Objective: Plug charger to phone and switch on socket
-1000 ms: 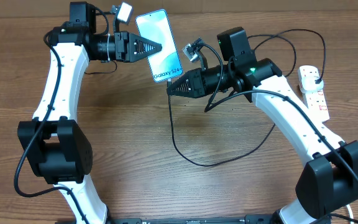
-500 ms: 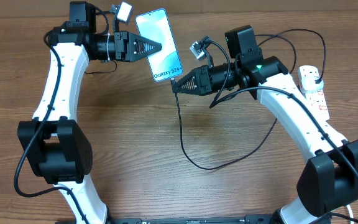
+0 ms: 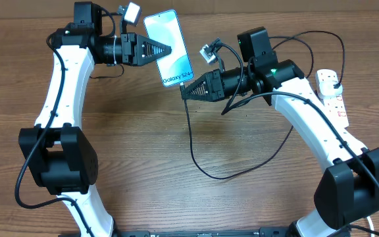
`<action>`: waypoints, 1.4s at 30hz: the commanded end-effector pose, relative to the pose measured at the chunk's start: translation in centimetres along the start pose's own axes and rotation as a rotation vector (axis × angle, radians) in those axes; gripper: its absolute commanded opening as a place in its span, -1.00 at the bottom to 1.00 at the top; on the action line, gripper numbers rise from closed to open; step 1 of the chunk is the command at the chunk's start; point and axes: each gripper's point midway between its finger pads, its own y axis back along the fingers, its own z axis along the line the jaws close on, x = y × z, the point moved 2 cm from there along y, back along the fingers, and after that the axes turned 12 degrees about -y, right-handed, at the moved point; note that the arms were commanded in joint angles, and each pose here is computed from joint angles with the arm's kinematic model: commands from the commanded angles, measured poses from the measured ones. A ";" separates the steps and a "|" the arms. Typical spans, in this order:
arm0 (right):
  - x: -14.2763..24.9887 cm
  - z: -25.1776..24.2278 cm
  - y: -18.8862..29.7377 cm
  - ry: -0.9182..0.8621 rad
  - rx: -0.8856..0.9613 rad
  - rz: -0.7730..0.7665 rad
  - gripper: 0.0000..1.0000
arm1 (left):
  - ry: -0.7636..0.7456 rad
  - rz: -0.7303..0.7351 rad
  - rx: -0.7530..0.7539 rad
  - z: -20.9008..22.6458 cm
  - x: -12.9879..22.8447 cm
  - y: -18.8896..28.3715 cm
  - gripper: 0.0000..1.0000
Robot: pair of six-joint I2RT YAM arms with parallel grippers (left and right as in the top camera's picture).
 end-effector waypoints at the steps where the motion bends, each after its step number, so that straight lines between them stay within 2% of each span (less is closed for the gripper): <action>1: 0.0 0.6 -0.2 0.024 -0.026 0.010 -0.93 | -0.004 0.005 0.050 -1.3 -0.2 -0.9 -0.91; 24: 0.2 1.0 -0.9 0.045 -0.031 0.022 -0.93 | 0.015 0.005 0.050 -1.3 -0.2 -0.9 -0.92; 29: 0.2 -0.3 -0.9 0.006 0.043 0.001 -0.93 | 0.019 0.002 0.047 -1.2 -0.3 -0.7 -0.92; 42: 0.1 -0.3 -0.8 0.004 0.041 0.001 -0.92 | 0.053 -0.022 0.027 -0.9 -0.7 0.6 -0.91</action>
